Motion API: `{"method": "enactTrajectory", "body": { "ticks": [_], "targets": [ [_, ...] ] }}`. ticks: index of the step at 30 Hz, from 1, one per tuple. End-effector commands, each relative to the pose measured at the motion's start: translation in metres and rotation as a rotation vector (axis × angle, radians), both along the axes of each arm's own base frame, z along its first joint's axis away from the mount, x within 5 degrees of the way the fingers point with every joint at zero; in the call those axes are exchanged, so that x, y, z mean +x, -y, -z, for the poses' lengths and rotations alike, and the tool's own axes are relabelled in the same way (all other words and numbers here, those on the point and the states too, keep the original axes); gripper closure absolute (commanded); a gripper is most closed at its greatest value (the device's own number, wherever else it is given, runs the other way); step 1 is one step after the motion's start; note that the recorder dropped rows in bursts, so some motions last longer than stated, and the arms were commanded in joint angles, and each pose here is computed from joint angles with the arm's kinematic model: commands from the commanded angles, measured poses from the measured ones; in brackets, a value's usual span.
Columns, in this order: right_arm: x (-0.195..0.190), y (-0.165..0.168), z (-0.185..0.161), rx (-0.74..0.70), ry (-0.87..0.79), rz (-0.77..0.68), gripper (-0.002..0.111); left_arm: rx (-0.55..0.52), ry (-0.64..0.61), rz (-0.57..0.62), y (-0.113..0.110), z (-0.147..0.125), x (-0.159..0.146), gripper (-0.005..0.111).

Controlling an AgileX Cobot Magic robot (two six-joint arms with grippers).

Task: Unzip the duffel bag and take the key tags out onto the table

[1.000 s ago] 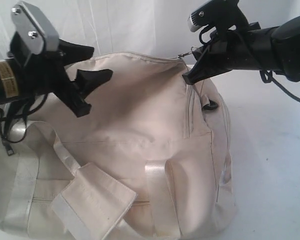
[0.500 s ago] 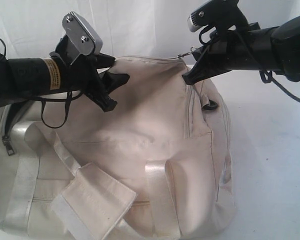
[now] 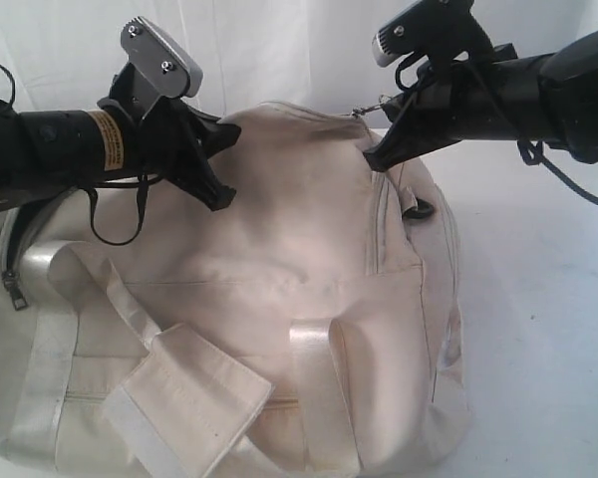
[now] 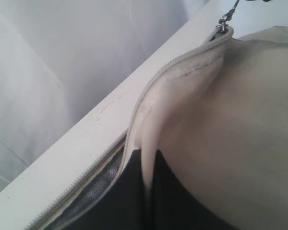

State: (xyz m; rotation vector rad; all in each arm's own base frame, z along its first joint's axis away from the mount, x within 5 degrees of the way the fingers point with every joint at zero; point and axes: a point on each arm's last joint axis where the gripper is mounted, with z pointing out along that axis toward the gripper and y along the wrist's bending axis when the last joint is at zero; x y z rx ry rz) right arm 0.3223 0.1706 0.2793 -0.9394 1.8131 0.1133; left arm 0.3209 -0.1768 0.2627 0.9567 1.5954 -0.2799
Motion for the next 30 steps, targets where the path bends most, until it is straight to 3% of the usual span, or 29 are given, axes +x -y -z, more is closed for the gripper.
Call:
{"method": "enactTrajectory", "body": {
  "ticks": [1, 15, 23, 30],
  "targets": [
    [0.009, 0.01, -0.007, -0.054, 0.092, 0.072, 0.108, -0.079, -0.041, -0.074, -0.003, -0.005, 0.003, 0.107],
    [0.027, 0.04, 0.009, -0.073, 0.044, 0.16, 0.108, -0.14, -0.069, -0.143, -0.006, -0.006, 0.006, 0.107],
    [0.033, 0.049, 0.009, -0.085, 0.069, 0.221, 0.108, -0.168, -0.04, -0.149, -0.009, -0.021, 0.001, 0.107],
    [0.04, 0.054, 0.014, -0.112, 0.096, 0.28, 0.108, -0.119, -0.044, -0.245, -0.032, -0.034, -0.002, 0.107]
  ]
}}
